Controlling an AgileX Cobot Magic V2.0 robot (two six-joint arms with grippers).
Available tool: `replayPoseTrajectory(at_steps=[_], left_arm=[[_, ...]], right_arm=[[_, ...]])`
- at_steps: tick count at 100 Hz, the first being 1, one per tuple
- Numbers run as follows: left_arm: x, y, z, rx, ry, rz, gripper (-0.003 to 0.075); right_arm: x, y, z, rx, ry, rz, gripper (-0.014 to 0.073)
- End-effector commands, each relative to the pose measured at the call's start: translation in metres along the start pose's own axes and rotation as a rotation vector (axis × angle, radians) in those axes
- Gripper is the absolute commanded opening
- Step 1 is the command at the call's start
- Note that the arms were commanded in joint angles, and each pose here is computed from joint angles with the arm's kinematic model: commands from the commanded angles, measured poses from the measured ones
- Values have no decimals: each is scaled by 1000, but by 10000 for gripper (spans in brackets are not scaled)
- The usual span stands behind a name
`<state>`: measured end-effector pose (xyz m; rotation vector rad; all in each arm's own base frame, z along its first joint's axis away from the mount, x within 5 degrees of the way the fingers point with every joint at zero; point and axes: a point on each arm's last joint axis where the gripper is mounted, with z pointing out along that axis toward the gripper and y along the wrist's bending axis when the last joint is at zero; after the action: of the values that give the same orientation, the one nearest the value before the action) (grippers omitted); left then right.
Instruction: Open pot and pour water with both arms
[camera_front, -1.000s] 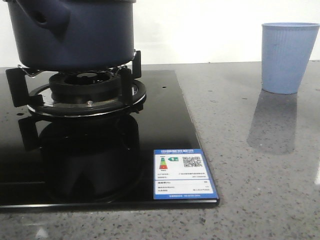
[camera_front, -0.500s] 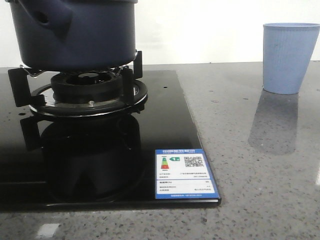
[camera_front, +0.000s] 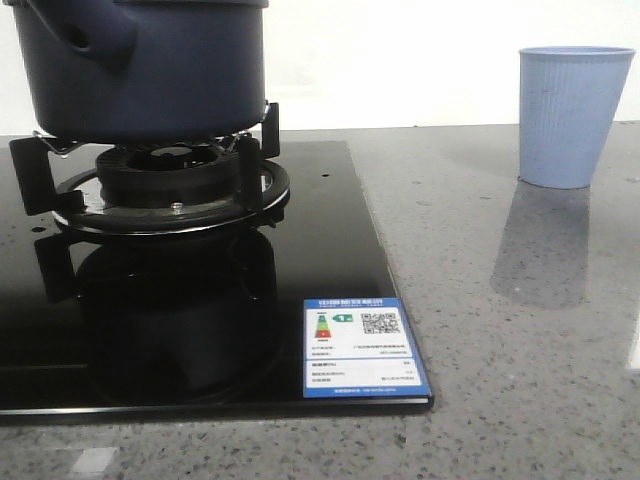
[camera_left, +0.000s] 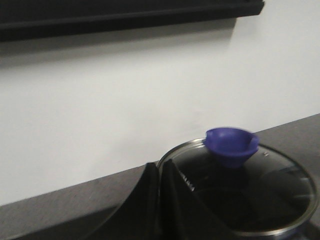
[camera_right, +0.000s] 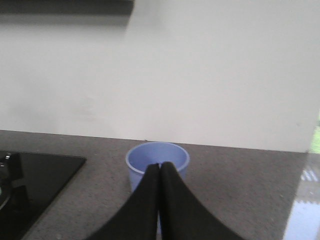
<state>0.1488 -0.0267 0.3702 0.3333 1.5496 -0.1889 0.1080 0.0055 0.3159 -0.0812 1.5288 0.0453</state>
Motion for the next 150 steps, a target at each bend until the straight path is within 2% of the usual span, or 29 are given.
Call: replayPoseTrajectory(at_steps=[1, 18, 32, 50, 140, 150], left_arm=[[11, -3, -19, -82, -64, -30, -19], [53, -12, -41, -109, -51, -106, -19], [66, -16, -47, -113, -52, -148, -19], [64, -17, -48, -95, -79, -219, -19], [64, -16, -49, -108, -81, -218, -19], [66, -16, -49, -116, -53, -166, -19]], right_arm=[[7, -2, -9, 45, -13, 15, -66], [29, -1, -12, 43, 32, 23, -66], [31, -1, -12, 36, 39, 24, -66], [31, 0, -12, 27, 37, 23, -66], [31, 0, -12, 25, 37, 22, -66], [31, 0, -12, 25, 37, 22, -66]])
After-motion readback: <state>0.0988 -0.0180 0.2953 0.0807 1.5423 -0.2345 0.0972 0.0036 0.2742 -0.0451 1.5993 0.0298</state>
